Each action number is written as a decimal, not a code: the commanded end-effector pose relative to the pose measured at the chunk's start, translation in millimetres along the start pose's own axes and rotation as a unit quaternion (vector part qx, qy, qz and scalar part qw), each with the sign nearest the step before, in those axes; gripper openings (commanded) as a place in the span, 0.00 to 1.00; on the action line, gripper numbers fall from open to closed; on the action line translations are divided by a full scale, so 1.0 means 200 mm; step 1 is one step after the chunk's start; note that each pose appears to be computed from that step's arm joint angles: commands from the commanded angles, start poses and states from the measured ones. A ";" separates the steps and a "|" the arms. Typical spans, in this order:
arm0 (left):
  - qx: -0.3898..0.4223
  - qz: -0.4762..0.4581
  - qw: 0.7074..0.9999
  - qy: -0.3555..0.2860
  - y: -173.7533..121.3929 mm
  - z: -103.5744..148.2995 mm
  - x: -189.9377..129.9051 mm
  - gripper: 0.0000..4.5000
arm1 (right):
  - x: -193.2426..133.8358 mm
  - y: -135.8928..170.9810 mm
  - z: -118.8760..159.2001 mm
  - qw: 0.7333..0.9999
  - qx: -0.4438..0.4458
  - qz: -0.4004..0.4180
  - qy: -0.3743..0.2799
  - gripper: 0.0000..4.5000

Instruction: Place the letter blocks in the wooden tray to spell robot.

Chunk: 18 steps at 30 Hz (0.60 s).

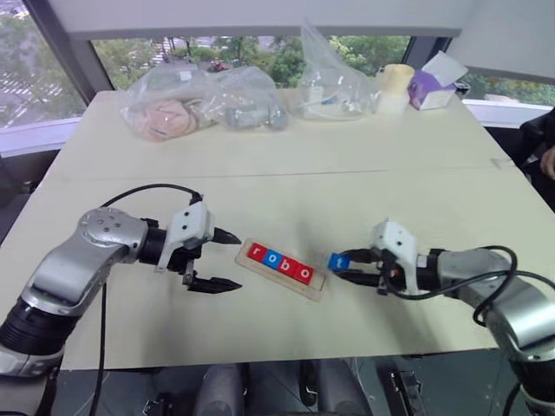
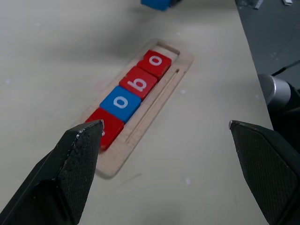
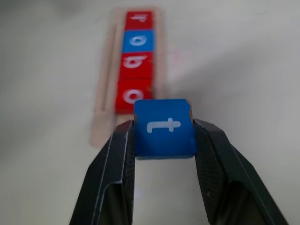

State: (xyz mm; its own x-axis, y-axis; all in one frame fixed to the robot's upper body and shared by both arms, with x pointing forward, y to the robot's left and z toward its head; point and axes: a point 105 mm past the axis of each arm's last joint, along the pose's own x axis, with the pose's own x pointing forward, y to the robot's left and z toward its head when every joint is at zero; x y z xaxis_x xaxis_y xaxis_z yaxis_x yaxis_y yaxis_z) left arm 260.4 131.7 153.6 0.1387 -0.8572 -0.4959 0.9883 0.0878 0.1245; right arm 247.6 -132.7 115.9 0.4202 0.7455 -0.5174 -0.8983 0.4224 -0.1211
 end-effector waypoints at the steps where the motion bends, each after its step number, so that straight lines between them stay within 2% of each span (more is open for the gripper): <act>1: 0.009 0.002 1.000 -0.005 0.00 0.02 0.00 1.00 | 0.02 0.05 0.01 0.999 -0.032 -0.012 0.021 0.26; 9: 0.000 0.003 1.000 -0.010 -0.01 0.02 0.02 1.00 | 0.08 0.04 -0.03 0.997 -0.011 -0.058 0.047 0.26; 18: -0.005 0.008 1.000 -0.013 -0.01 0.02 0.03 1.00 | 0.13 0.06 -0.01 0.998 -0.002 -0.047 0.046 0.26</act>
State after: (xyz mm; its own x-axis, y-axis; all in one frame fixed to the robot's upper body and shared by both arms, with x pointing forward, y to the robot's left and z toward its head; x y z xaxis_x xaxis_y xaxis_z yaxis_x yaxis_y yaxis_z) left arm 262.4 128.0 148.2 0.1580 -0.8608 -0.4838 0.9871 0.1257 0.0989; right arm 249.5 -116.6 92.7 0.4951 0.6290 -0.5994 -0.8451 0.5089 -0.1640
